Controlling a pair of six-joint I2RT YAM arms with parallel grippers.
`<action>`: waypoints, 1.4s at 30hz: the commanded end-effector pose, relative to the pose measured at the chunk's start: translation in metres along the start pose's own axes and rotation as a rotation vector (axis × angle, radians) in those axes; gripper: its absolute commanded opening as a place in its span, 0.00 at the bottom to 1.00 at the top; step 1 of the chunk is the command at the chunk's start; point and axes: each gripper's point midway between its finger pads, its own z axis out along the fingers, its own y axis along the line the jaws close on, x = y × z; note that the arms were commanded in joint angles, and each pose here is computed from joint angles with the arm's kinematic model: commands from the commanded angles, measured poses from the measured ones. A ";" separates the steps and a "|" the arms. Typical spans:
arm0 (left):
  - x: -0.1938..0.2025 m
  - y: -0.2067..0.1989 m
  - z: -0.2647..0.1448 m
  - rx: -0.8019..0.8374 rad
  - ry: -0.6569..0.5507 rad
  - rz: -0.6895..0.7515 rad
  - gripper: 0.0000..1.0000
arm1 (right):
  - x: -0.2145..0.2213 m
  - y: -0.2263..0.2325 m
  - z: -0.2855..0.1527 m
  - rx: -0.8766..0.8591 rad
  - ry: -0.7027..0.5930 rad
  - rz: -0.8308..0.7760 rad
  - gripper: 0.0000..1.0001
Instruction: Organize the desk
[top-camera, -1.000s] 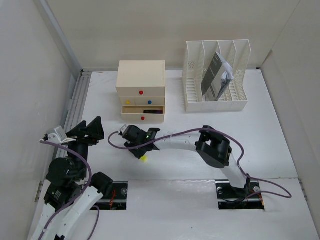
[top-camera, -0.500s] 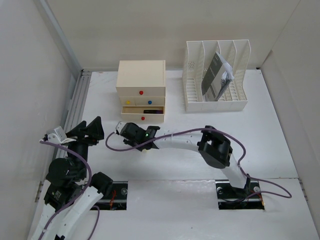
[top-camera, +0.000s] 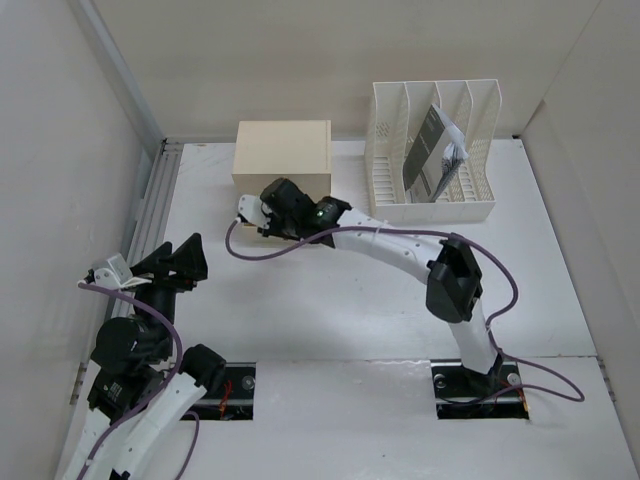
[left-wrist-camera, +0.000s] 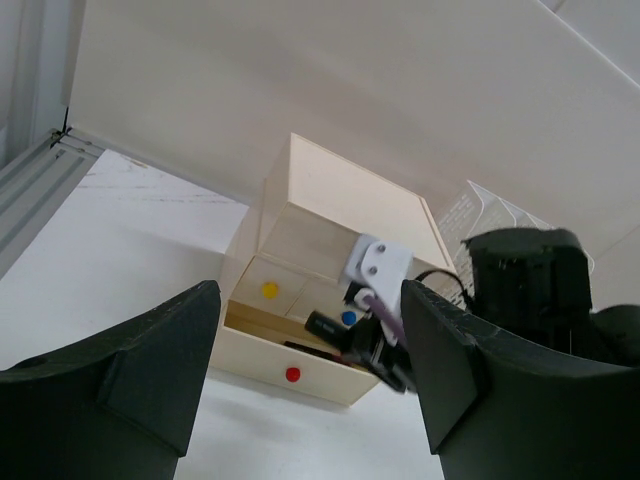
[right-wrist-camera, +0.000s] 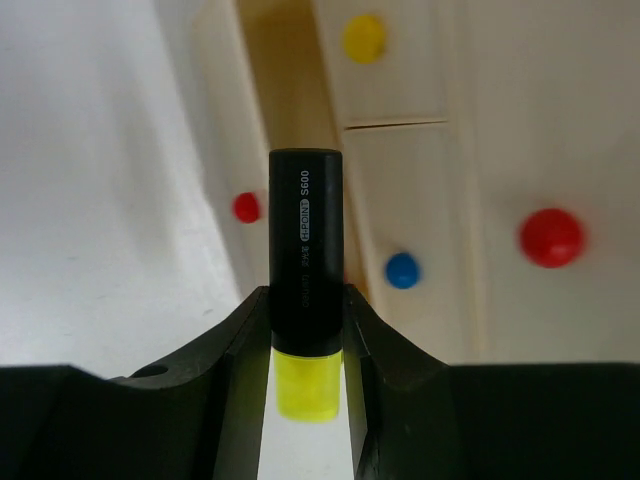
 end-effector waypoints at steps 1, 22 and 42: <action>-0.010 -0.004 -0.001 0.017 -0.037 -0.020 0.70 | -0.012 -0.026 -0.003 -0.013 -0.039 -0.116 0.00; -0.010 -0.004 -0.001 0.017 -0.037 -0.020 0.70 | 0.016 -0.017 0.034 -0.227 -0.071 -0.307 0.00; -0.010 -0.004 -0.001 0.017 -0.037 -0.020 0.70 | 0.035 -0.033 0.061 -0.124 -0.004 -0.249 0.02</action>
